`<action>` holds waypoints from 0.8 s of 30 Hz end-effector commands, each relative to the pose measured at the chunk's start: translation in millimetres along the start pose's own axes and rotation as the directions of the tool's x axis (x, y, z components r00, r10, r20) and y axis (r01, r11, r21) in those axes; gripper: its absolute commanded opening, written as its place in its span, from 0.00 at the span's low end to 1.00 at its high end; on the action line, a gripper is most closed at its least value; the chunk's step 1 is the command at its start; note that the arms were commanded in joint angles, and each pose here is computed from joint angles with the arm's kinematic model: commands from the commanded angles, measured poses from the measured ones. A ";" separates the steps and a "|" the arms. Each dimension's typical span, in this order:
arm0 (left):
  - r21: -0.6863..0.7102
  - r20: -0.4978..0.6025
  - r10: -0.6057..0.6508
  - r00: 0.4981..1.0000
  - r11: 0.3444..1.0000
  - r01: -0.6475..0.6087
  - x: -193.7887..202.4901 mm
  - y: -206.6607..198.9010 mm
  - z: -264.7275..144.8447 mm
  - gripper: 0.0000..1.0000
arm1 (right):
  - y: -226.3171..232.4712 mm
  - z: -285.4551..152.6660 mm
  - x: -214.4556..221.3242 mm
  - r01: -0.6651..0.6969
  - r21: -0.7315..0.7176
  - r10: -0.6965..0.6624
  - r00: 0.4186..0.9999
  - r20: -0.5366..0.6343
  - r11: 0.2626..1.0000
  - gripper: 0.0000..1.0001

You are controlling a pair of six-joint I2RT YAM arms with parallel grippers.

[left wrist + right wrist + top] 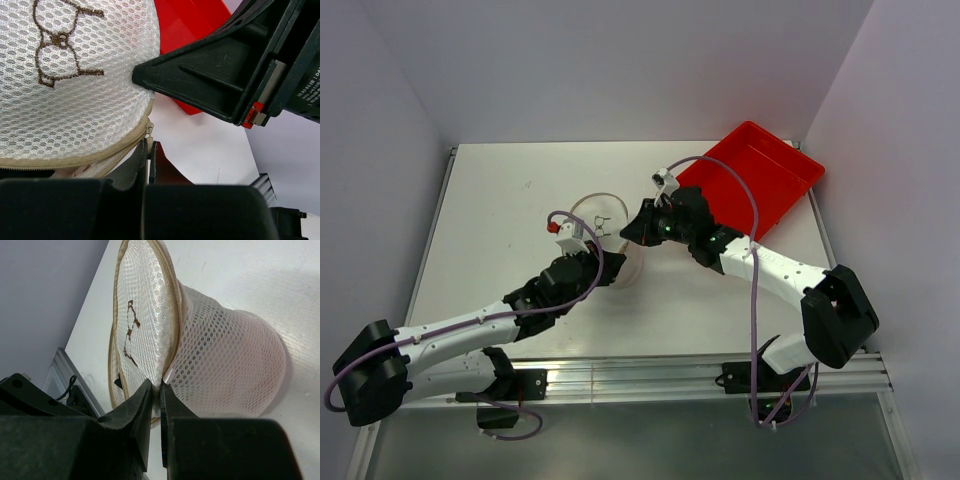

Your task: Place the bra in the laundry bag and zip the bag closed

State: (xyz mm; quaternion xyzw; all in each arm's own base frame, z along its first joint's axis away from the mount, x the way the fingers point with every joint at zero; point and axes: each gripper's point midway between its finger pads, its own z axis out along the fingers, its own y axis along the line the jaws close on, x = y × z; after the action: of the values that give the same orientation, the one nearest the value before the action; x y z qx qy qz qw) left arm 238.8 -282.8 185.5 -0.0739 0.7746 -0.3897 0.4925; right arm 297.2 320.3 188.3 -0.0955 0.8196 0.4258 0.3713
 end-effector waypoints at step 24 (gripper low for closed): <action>0.020 0.059 0.034 0.998 0.999 -0.035 -20.0 -3.8 -8.0 0.00 | -19.0 -28.4 -30.3 -0.070 0.105 0.058 0.992 0.113 0.992 0.87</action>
State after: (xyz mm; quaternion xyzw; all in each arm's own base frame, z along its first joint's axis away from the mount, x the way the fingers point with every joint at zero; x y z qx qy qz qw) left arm 233.4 -254.7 164.3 -0.0663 0.7913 -0.3434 0.5016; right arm 320.2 298.8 187.0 -0.0684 0.8415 0.3885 0.3693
